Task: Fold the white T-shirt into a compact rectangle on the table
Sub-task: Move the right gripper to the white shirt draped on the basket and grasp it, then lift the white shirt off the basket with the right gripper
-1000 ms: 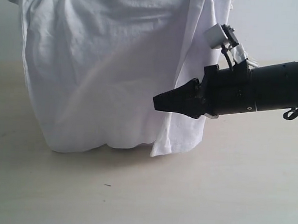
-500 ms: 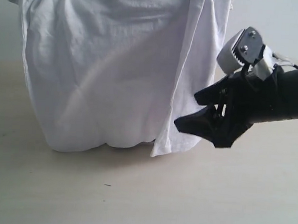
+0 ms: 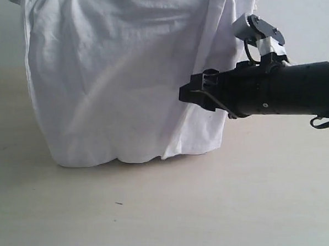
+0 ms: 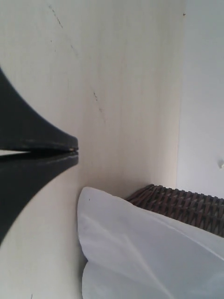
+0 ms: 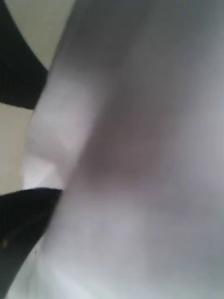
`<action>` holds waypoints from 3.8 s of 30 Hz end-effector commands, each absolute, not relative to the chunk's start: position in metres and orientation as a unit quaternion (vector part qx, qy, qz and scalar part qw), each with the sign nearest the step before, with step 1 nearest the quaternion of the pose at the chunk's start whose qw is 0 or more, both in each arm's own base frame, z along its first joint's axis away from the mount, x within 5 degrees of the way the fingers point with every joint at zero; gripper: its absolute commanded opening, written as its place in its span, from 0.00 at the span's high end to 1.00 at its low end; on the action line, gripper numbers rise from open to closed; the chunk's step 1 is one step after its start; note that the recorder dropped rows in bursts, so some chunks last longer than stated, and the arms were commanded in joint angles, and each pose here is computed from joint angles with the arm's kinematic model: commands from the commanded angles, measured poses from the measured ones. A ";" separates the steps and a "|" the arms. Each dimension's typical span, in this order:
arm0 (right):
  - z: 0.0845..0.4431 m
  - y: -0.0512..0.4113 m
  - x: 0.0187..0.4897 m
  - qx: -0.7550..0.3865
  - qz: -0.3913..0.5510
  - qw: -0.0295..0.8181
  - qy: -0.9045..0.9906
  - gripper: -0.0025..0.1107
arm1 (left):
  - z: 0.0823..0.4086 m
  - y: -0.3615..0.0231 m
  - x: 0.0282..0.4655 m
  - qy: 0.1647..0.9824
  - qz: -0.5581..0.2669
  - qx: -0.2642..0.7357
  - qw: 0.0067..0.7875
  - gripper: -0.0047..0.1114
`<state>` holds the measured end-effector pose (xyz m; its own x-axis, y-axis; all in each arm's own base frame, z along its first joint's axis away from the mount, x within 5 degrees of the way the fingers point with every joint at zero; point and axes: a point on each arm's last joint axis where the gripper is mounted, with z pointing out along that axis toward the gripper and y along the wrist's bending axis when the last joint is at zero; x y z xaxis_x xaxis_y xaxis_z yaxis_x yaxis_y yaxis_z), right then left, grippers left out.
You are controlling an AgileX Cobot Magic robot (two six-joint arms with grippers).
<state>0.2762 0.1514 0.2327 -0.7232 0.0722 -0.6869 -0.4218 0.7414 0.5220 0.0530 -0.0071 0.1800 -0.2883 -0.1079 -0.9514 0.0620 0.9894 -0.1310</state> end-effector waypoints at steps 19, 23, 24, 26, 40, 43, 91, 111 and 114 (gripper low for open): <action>0.326 0.156 0.215 -0.318 0.431 0.430 0.727 0.98 | 0.181 -0.008 0.053 0.796 -0.074 -0.010 0.601 0.96; 0.364 0.154 0.217 -0.340 0.440 0.503 0.662 0.98 | 0.181 -0.008 0.053 0.796 -0.074 -0.010 0.601 0.96; 0.378 0.152 0.219 -0.335 0.445 0.528 0.641 0.98 | 0.181 -0.008 0.053 0.796 -0.074 -0.010 0.601 0.96; 0.399 0.148 0.223 -0.314 0.456 0.562 0.615 0.98 | 0.181 -0.008 0.053 0.796 -0.074 -0.010 0.601 0.96; 0.506 0.133 0.220 -0.312 0.371 0.709 0.513 0.98 | 0.181 -0.008 0.053 0.796 -0.074 -0.010 0.601 0.96; 0.533 0.123 0.220 -0.287 0.309 0.761 0.493 0.98 | 0.181 -0.008 0.053 0.796 -0.074 -0.010 0.601 0.96; 0.724 0.027 0.058 -0.139 -0.027 0.976 0.166 0.98 | 0.181 -0.008 0.053 0.796 -0.073 -0.009 0.601 0.96; 0.613 0.069 0.217 -0.317 0.068 0.789 0.522 0.98 | 0.181 -0.008 0.053 0.796 -0.073 -0.009 0.601 0.96; 0.546 0.086 0.245 -0.392 0.173 0.622 0.655 0.98 | 0.181 -0.008 0.053 0.796 -0.073 -0.009 0.601 0.96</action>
